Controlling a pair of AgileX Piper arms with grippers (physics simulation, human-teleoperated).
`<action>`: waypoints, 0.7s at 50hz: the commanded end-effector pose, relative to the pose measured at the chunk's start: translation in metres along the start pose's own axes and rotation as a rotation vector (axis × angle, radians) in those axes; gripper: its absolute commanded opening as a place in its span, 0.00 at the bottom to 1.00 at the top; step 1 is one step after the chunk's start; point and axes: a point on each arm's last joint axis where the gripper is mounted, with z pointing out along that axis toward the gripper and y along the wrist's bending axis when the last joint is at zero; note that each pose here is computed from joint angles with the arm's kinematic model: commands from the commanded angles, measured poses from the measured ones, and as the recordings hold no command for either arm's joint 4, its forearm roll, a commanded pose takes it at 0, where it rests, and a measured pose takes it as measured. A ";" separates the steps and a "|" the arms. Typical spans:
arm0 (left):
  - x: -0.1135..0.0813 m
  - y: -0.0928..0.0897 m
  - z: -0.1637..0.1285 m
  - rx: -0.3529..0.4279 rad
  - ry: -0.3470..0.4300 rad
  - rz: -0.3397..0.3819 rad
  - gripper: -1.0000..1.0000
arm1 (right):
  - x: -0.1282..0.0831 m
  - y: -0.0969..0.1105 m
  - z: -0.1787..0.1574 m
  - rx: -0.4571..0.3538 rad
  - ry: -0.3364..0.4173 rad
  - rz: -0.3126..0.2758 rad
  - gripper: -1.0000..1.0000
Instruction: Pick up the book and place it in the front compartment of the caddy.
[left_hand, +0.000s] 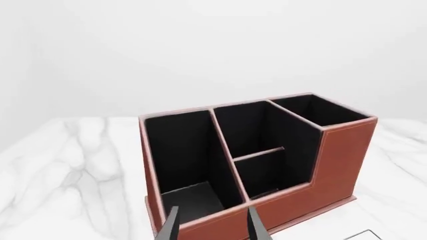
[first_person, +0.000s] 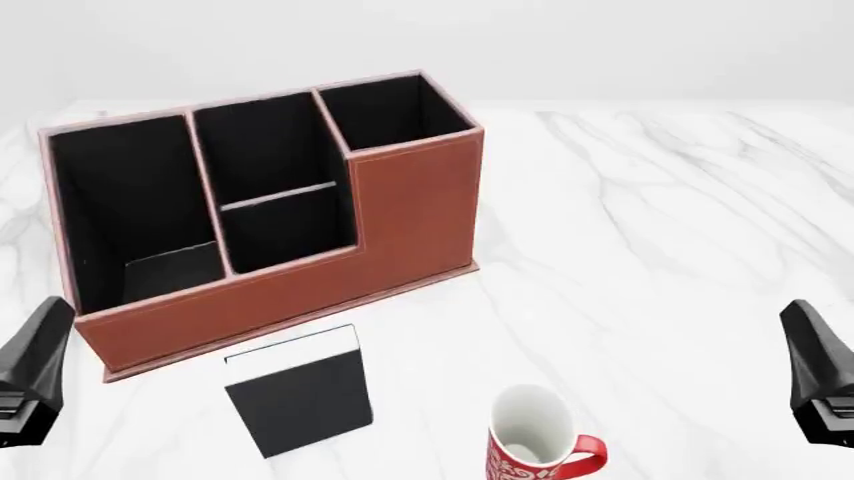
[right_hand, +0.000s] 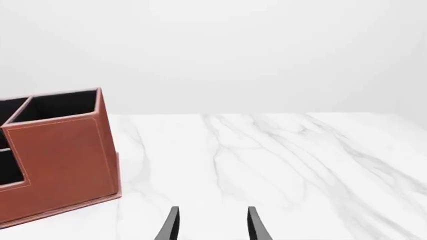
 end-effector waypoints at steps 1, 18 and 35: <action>-0.002 -0.001 0.000 0.017 -0.009 -0.014 1.00 | 0.000 0.000 0.000 0.000 0.001 0.003 1.00; -0.001 0.000 0.000 0.004 0.002 0.013 1.00 | 0.000 0.000 0.000 0.000 0.002 0.004 1.00; -0.035 -0.002 -0.005 0.021 -0.010 0.025 1.00 | 0.000 0.000 0.000 0.000 0.002 0.004 1.00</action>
